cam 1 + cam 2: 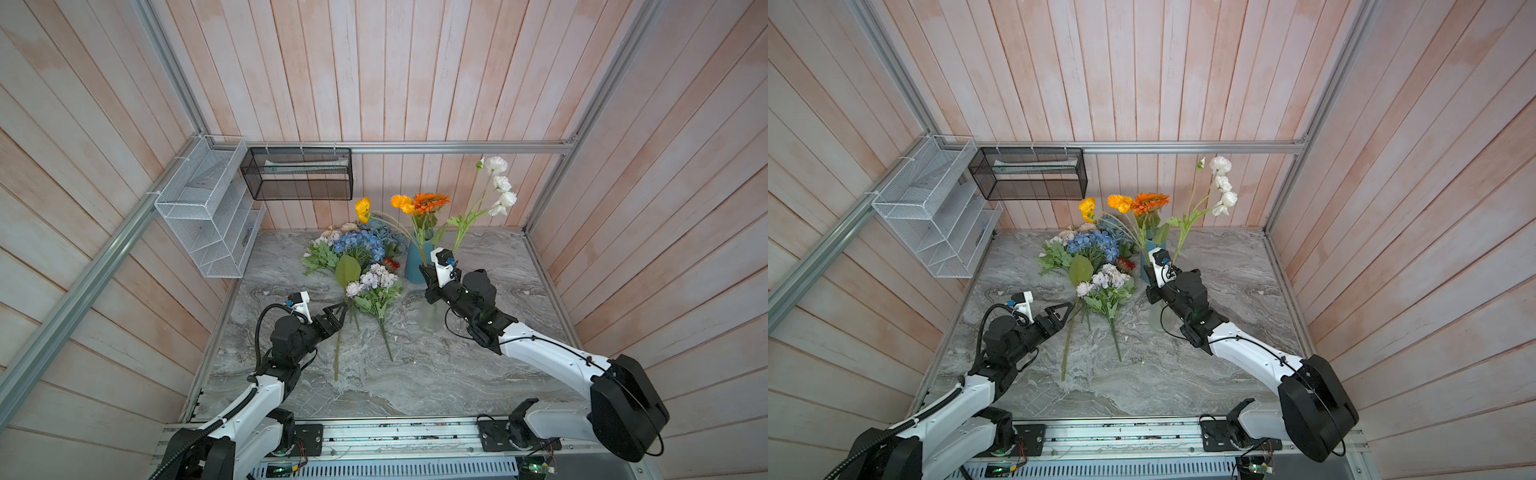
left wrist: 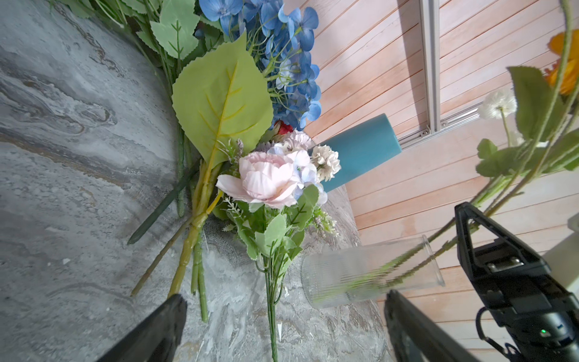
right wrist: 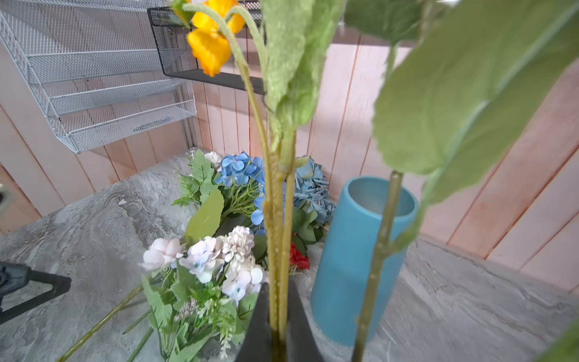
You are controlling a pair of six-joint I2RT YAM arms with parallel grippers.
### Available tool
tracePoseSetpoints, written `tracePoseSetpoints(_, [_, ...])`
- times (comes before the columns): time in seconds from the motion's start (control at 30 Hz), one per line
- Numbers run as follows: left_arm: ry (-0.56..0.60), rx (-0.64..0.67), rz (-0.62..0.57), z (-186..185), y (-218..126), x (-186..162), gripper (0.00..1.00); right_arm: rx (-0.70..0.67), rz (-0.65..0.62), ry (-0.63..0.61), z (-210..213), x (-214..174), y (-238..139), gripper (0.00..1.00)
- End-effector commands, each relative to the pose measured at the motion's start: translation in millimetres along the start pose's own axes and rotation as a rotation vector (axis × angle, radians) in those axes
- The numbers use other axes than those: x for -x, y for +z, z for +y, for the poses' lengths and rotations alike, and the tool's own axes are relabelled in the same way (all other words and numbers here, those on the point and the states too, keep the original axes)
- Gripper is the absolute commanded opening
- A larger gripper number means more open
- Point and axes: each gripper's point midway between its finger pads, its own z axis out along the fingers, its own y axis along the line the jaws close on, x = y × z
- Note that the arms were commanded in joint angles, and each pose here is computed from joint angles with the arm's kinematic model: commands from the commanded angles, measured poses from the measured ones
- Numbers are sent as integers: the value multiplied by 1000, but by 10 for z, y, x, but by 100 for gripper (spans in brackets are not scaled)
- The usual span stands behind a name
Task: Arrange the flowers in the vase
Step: 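Open the right gripper and draw it back toward the bouquet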
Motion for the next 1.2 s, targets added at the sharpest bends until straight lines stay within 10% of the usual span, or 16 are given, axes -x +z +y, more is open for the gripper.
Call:
tracePoseSetpoints(0.0, [21, -42, -14, -121, 30, 68, 100, -23, -16, 69, -29, -39, -35, 0])
tracePoseSetpoints(0.2, [25, -46, -15, -151, 16, 63, 100, -52, 24, 89, -81, -225, -90, 4])
tracePoseSetpoints(0.57, [36, -51, -25, -200, -20, 86, 100, 12, 55, 120, 37, -73, -293, 44])
tracePoseSetpoints(1.17, [53, 62, -95, 19, -98, 362, 100, 248, 149, 174, 1040, 117, -700, 46])
